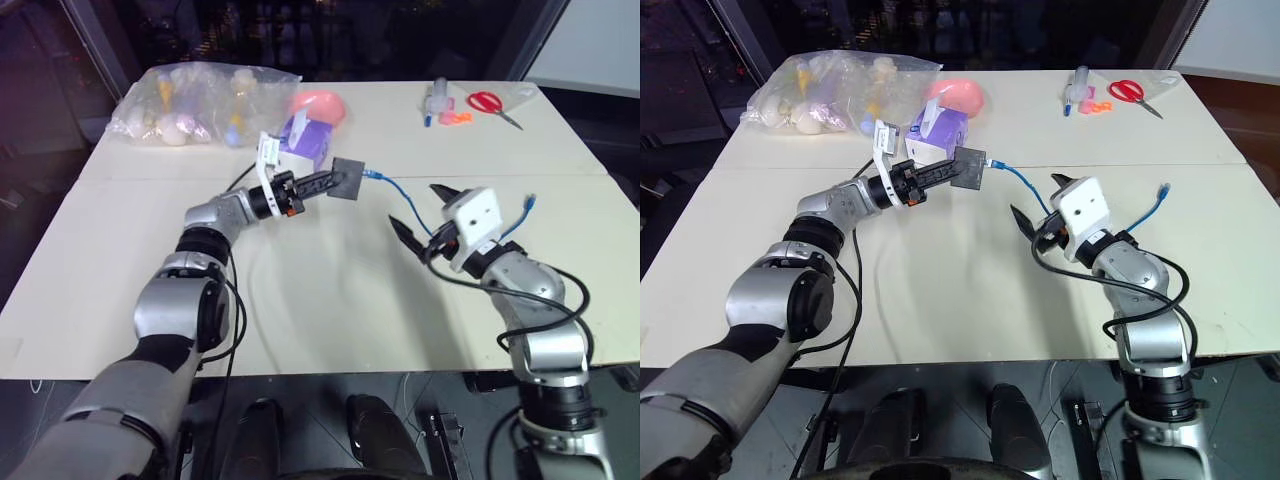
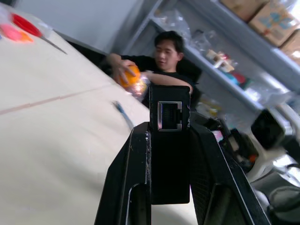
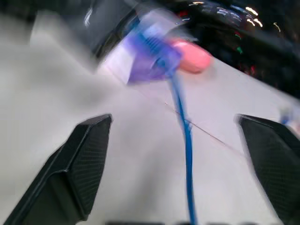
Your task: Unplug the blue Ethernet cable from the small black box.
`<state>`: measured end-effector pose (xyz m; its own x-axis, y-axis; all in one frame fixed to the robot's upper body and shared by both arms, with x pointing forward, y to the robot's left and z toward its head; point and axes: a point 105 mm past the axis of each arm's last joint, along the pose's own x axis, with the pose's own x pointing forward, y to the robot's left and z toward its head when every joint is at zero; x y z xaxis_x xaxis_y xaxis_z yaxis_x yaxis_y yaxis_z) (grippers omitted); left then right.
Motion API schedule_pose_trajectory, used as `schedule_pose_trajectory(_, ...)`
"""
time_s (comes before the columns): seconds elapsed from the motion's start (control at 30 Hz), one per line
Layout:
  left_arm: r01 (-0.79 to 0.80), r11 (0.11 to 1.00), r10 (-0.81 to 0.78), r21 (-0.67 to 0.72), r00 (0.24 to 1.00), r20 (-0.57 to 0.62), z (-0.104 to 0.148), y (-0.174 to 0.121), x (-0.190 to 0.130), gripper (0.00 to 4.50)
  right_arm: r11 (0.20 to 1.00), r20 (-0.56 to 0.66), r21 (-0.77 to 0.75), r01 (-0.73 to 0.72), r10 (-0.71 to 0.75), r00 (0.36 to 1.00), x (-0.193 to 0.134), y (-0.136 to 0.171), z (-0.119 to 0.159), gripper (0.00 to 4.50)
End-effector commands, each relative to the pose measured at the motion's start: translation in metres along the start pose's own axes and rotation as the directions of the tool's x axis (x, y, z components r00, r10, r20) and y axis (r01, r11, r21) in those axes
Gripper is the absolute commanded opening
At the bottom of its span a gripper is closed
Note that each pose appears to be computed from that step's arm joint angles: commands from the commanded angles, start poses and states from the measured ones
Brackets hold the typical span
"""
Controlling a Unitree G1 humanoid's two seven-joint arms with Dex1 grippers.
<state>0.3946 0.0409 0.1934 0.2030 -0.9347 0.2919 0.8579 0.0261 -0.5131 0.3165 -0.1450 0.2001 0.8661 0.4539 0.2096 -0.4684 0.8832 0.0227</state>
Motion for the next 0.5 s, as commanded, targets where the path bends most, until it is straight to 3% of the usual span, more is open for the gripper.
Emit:
schedule_pose_trajectory(0.03,0.154,0.986,-0.145,-0.064,0.981,0.131,0.027,-0.026,0.007,0.49,0.921,0.177,0.378,-0.098,0.032,0.984,-0.004,0.028,0.029,4.35)
schedule_pose_trajectory(0.17,0.189,0.973,-0.161,-0.135,0.967,0.195,0.029,-0.034,0.004,0.49,0.806,0.246,0.575,-0.141,-0.006,0.969,-0.003,0.035,0.036,4.35)
schedule_pose_trajectory(0.5,0.2,0.961,-0.164,-0.19,0.969,0.185,0.01,-0.05,0.001,0.49,0.768,0.261,0.614,-0.184,0.022,0.965,0.008,0.044,0.039,4.35)
